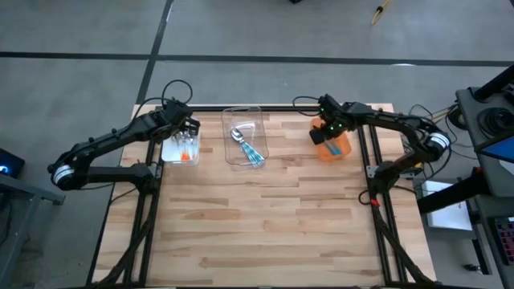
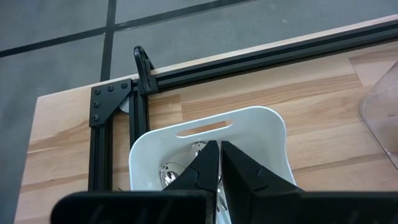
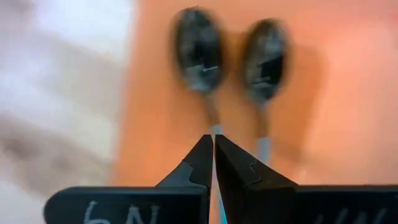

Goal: Sort silverware by color (type)
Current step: Return to Home Position

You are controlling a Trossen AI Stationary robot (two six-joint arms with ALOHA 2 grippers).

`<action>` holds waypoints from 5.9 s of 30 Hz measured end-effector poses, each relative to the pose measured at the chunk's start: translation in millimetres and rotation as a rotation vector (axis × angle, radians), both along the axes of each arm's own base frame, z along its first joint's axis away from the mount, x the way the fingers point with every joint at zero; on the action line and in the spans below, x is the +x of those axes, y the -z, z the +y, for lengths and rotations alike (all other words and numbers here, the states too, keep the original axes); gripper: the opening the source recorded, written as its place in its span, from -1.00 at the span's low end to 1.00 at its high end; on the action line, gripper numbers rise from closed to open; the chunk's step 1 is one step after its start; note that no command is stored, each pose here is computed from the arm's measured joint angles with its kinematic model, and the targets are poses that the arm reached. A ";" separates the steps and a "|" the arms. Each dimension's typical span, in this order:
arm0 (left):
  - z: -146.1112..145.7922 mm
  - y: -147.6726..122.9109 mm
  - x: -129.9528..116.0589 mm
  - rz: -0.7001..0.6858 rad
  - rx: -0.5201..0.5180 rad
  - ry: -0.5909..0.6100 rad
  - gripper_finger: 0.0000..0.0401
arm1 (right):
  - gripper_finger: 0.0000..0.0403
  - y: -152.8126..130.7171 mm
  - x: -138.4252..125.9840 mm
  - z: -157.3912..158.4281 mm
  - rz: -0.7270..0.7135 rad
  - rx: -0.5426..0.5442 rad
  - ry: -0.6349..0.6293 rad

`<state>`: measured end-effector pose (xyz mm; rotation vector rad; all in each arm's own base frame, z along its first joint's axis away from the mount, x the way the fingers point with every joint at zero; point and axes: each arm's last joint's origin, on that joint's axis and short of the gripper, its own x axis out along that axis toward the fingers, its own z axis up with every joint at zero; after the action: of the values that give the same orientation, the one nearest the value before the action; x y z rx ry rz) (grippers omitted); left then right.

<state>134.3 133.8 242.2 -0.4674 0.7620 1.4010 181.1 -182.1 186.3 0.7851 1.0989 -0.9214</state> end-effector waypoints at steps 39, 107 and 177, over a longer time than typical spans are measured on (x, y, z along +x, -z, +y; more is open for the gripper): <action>-23.1 -13.1 13.5 -0.071 0.068 0.165 -1.00 | -0.95 -62.9 -7.1 69.9 -0.186 0.043 -0.116; -139.4 -5.4 -5.8 -0.343 0.398 1.183 -1.00 | -0.96 -5.7 50.5 134.4 -0.728 -0.517 -0.992; -138.5 72.9 -35.5 -0.681 0.444 1.214 -1.00 | -0.96 24.7 -20.9 152.5 -0.921 -0.746 -0.910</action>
<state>98.8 -4.7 169.3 -0.0476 0.0633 0.1886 160.3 -29.7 161.7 -0.0116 0.1577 -0.0761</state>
